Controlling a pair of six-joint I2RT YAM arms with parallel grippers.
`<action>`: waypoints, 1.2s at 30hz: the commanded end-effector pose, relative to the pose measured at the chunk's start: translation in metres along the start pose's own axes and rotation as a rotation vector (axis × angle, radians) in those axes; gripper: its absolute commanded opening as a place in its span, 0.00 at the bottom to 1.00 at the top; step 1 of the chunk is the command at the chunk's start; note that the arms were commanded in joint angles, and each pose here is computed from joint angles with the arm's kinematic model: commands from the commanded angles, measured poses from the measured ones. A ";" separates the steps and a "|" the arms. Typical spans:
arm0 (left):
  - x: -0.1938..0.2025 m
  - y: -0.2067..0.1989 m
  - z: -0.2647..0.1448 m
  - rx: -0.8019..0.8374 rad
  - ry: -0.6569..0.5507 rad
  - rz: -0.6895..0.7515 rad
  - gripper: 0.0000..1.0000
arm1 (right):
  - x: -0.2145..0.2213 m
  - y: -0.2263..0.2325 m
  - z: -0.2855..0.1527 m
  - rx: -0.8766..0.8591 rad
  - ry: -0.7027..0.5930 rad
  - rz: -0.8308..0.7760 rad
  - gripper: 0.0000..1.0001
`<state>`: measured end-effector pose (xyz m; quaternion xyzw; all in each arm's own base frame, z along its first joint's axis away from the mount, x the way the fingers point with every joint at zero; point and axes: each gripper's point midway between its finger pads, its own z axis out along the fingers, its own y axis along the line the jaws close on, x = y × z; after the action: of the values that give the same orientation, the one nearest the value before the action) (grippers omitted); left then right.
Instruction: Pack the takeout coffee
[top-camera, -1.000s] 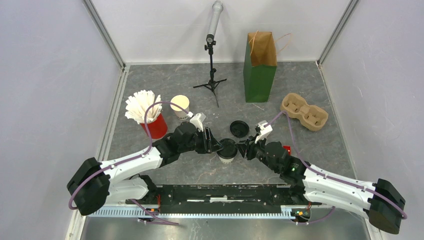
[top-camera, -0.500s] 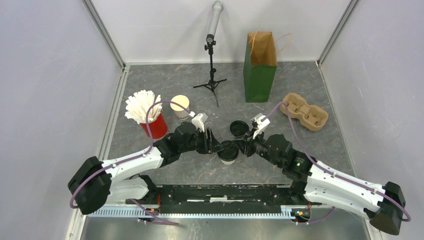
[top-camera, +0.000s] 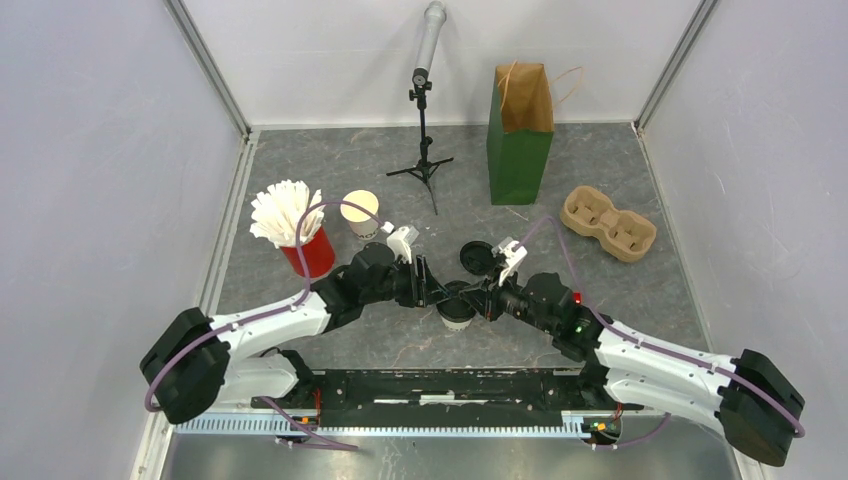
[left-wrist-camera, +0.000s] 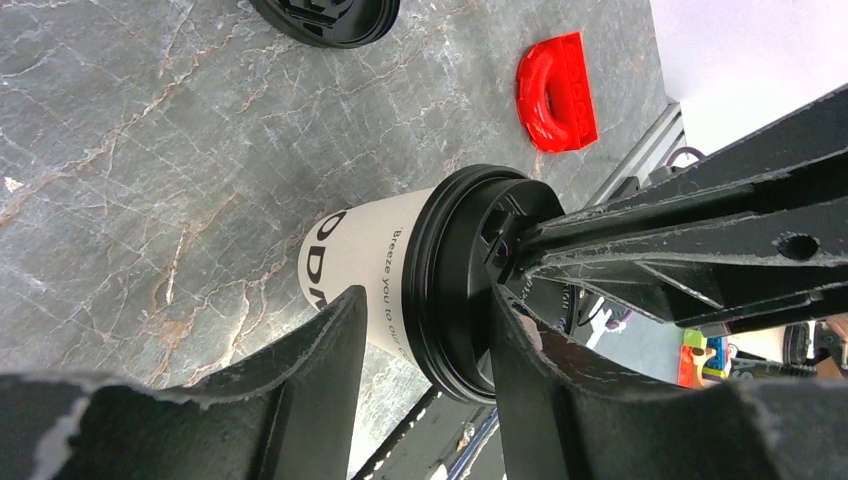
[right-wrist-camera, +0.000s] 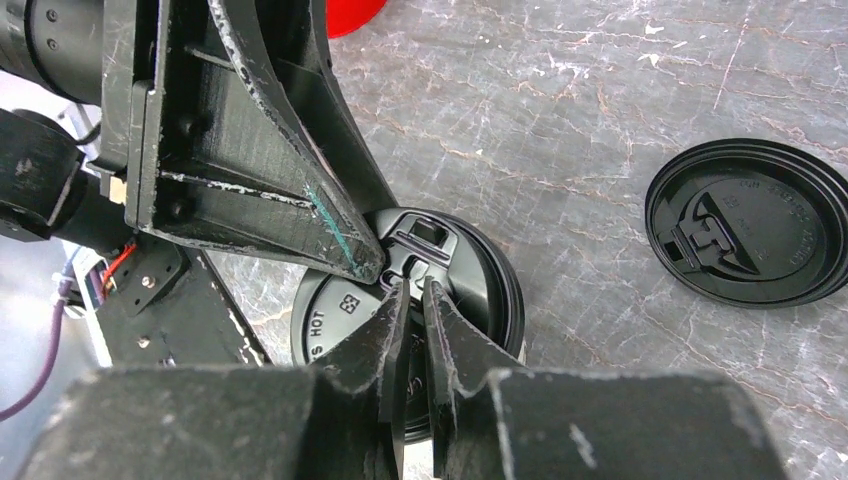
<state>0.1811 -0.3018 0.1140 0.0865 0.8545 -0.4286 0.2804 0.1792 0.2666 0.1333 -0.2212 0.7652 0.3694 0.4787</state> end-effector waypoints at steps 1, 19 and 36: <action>0.019 0.019 0.004 -0.057 0.076 0.029 0.53 | 0.022 -0.015 -0.001 0.016 0.007 0.038 0.15; 0.025 -0.018 -0.014 0.137 0.062 -0.165 0.72 | 0.068 -0.021 -0.013 -0.015 0.081 0.071 0.16; 0.031 -0.027 -0.009 0.220 0.039 -0.305 0.76 | 0.065 -0.014 -0.011 -0.045 0.084 0.074 0.16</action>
<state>0.1403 -0.3065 0.1117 0.0048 0.8242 -0.5342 0.1879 0.1708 0.2648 0.1320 -0.1996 0.7210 0.4365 0.4997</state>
